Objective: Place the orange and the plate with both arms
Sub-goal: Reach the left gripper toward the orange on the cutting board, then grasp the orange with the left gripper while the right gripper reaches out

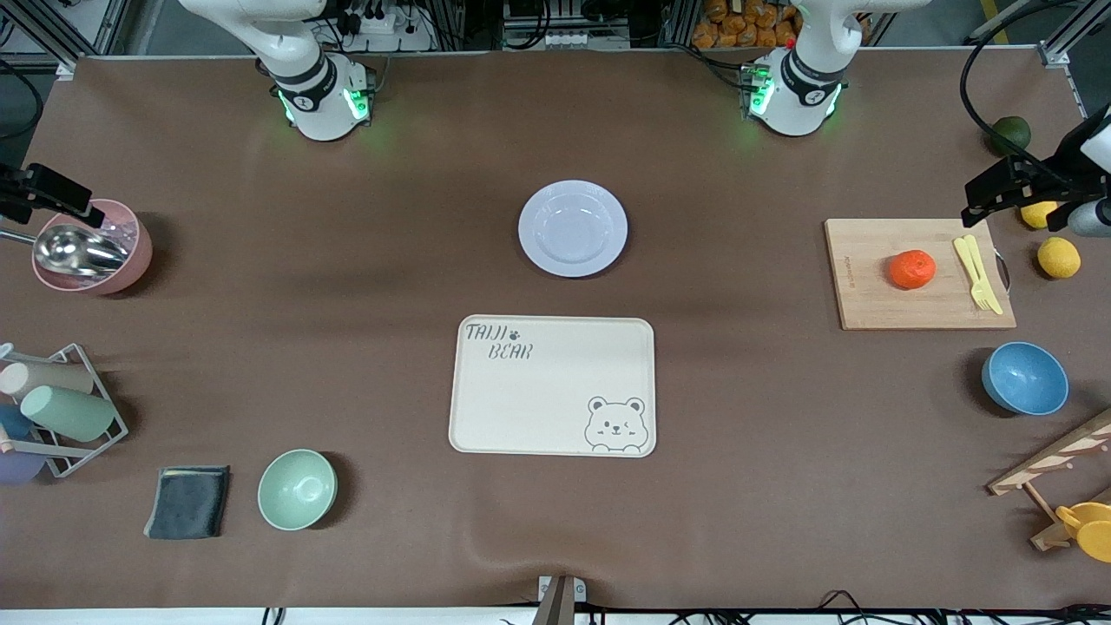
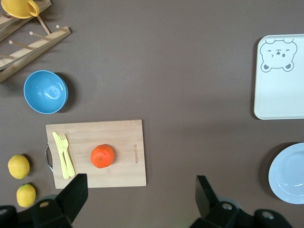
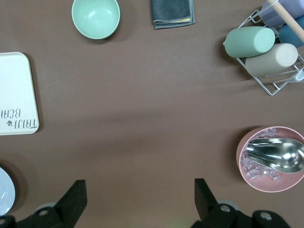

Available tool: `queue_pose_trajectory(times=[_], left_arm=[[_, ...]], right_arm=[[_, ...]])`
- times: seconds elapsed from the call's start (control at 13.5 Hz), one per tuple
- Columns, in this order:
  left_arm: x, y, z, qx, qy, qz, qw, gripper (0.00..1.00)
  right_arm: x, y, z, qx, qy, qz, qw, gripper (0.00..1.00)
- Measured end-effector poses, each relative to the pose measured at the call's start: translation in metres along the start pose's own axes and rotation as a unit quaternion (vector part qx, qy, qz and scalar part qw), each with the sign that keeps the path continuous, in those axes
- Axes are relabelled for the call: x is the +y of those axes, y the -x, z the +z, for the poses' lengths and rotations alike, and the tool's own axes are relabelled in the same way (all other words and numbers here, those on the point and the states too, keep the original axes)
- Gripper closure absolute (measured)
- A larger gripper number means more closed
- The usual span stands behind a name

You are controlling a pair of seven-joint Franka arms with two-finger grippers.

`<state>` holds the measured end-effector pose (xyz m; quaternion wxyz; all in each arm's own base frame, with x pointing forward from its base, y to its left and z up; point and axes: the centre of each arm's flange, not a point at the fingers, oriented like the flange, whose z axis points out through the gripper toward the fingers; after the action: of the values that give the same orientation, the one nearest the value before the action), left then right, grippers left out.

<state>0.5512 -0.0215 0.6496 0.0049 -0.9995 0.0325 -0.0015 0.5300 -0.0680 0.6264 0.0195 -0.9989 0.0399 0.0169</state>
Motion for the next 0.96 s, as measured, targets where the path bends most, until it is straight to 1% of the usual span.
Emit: queue_pose_trajectory(times=[0.22,0.37,0.52,0.59,0.67,0.82,0.96], left_arm=[[-0.001,0.002,0.000,-0.007,0.000,-0.001,1.000,0.00],[-0.014,0.004,0.003,-0.015,-0.005,-0.012,1.000,0.00],[-0.027,0.004,0.017,-0.037,-0.010,-0.018,0.999,0.00],[-0.030,0.003,0.036,-0.052,-0.009,-0.020,0.998,0.00],[-0.033,0.000,0.059,-0.059,-0.009,-0.023,0.998,0.00],[-0.052,0.002,0.115,-0.055,-0.009,-0.038,0.998,0.00],[-0.069,0.019,0.166,-0.062,-0.008,-0.053,0.997,0.00]], right_arm=[[-0.001,0.000,0.000,0.000,0.000,-0.011,1.000,0.00],[-0.002,0.000,0.000,0.000,0.000,-0.012,1.000,0.00],[-0.001,0.000,0.000,-0.001,0.000,-0.011,1.000,0.00],[0.000,0.000,0.000,-0.002,0.000,-0.010,1.000,0.00],[0.001,0.001,0.001,-0.003,0.000,-0.009,1.000,0.00],[0.002,0.001,0.003,-0.008,-0.001,-0.008,1.000,0.00],[0.004,0.001,0.007,-0.013,-0.001,-0.006,1.000,0.00]])
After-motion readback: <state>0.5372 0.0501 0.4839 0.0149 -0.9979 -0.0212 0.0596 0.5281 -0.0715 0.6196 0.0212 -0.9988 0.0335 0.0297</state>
